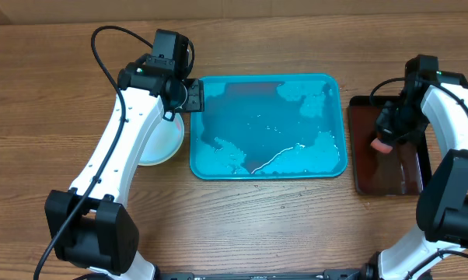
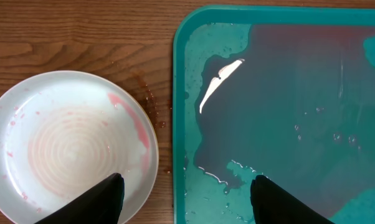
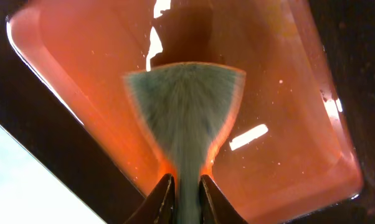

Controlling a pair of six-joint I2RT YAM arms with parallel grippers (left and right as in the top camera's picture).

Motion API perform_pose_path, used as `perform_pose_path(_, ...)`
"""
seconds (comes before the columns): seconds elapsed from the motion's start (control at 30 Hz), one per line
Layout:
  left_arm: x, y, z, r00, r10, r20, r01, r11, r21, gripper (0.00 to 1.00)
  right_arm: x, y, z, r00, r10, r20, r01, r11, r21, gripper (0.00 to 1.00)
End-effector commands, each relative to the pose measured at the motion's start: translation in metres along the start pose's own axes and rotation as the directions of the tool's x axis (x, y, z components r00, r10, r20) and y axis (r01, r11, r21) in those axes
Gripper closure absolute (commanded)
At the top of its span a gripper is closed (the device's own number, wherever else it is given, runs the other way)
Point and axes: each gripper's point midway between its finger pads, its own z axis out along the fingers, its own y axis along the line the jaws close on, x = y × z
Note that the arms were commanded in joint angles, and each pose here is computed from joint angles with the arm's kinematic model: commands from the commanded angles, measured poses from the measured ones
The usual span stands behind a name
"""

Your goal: Clean dirty plates on tray and stack at the side

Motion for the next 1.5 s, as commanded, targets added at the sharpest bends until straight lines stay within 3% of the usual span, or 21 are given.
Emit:
perform_pose_path(0.0,-0.006,-0.003,-0.008,1.000,-0.009,0.024,0.008,1.000,0.013,0.33,-0.004,0.001,-0.006,1.000,0.003,0.026,-0.002,1.000,-0.014,0.83)
perform_pose_path(0.13,-0.006,-0.003,-0.008,1.000,-0.008,0.024,0.008,1.000,0.013,0.33,-0.003,0.005,-0.008,1.000,0.000,0.017,0.001,0.999,-0.036,0.81)
perform_pose_path(0.27,-0.007,-0.002,-0.008,1.000,-0.002,0.026,0.002,1.000,0.009,0.29,-0.006,0.013,-0.025,1.000,-0.011,0.018,0.013,0.998,-0.069,0.69)
perform_pose_path(0.53,-0.015,0.001,-0.026,0.999,-0.011,0.042,0.012,1.000,-0.016,0.00,-0.015,0.055,-0.097,0.981,-0.138,0.139,0.156,0.979,-0.127,0.64)
perform_pose_path(0.7,-0.024,0.013,-0.050,0.997,-0.042,0.063,0.047,0.996,-0.074,0.00,-0.005,0.096,-0.138,0.942,-0.226,0.247,0.270,0.949,-0.162,0.60)
perform_pose_path(0.97,-0.034,0.028,-0.073,0.991,-0.082,0.101,0.096,0.986,-0.140,0.00,0.023,0.137,-0.166,0.896,-0.318,0.309,0.387,0.901,-0.195,0.56)
perform_pose_path(1.07,-0.042,0.032,-0.083,0.987,-0.096,0.130,0.114,0.984,-0.136,0.00,0.025,0.137,-0.190,0.880,-0.309,0.360,0.399,0.893,-0.210,0.40)
perform_pose_path(1.23,-0.044,0.033,-0.085,0.986,-0.099,0.137,0.118,0.984,-0.134,0.00,0.026,0.131,-0.238,0.836,-0.271,0.477,0.414,0.882,-0.223,0.24)
perform_pose_path(1.33,-0.044,0.033,-0.085,0.986,-0.098,0.137,0.116,0.984,-0.134,0.00,0.028,0.120,-0.264,0.803,-0.242,0.544,0.410,0.887,-0.210,0.00)
perform_pose_path(1.47,-0.044,0.033,-0.085,0.986,-0.098,0.137,0.117,0.984,-0.134,0.00,0.036,0.105,-0.285,0.775,-0.218,0.594,0.402,0.895,-0.195,0.00)
